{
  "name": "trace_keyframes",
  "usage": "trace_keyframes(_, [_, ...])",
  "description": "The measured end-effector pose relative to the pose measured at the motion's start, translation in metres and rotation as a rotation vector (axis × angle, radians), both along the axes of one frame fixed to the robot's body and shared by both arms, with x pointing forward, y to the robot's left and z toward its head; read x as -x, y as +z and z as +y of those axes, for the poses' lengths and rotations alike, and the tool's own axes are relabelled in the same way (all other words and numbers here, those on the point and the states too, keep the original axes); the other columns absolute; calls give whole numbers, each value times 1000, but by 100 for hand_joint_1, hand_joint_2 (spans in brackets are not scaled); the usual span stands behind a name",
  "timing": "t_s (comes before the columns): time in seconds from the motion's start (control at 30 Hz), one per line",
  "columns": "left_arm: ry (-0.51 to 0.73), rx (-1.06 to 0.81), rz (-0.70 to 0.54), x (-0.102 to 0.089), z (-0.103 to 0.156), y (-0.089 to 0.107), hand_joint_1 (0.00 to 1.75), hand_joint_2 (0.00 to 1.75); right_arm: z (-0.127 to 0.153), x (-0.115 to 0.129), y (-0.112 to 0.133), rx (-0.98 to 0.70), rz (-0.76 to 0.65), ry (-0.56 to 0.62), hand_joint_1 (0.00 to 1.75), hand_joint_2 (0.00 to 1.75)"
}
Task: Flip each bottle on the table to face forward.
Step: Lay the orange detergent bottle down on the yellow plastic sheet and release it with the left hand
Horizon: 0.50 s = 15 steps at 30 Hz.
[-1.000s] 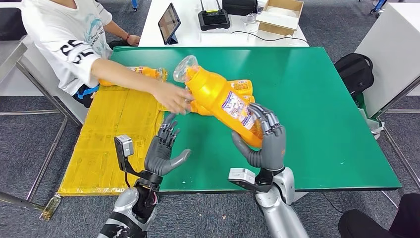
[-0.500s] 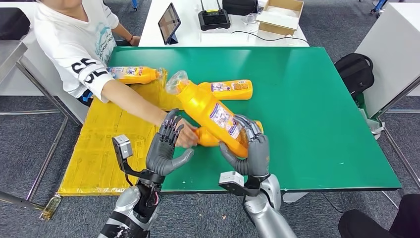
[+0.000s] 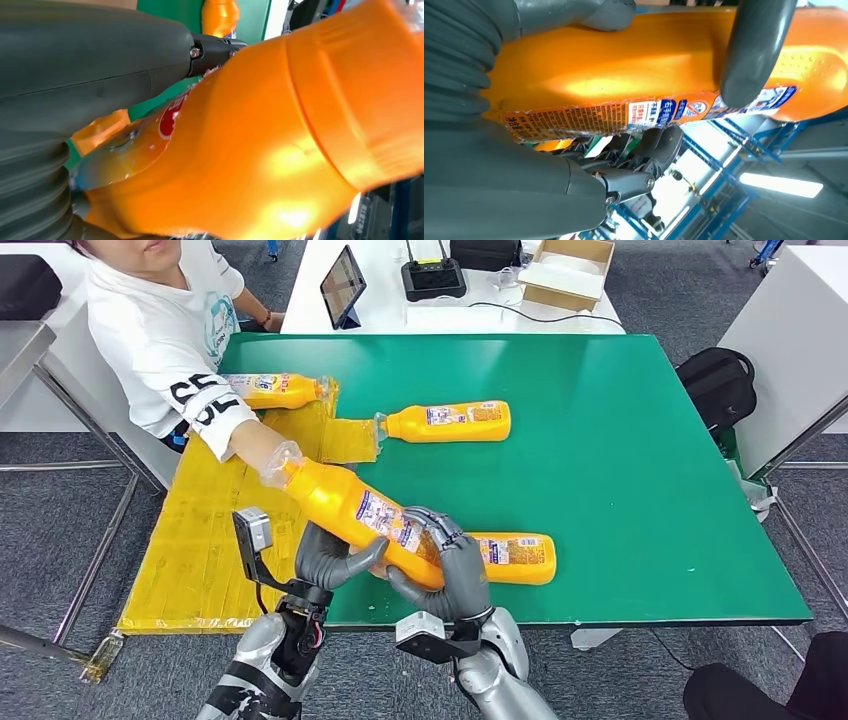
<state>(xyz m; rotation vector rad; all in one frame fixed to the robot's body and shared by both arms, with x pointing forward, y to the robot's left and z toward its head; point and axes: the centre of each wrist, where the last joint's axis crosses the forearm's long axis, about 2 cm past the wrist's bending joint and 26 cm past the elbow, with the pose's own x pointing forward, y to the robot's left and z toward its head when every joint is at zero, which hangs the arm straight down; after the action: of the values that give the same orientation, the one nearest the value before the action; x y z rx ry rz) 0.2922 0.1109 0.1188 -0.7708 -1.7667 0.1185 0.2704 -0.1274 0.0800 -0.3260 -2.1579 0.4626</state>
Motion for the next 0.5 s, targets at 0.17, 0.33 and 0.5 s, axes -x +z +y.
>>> trace_keyframes(0.17, [26, 18, 40, -3, 3, -5, 0, 175, 10, 4, -2, 20, 10, 29, 175, 175])
trace_keyframes(0.33, [54, 73, 73, -5, 6, -9, 0, 175, 14, 3, -4, 26, 31, 50, 175, 175])
trace_keyframes(0.5, [59, 134, 89, -6, 10, -9, 0, 175, 18, 2, -5, 38, 37, 72, 175, 175])
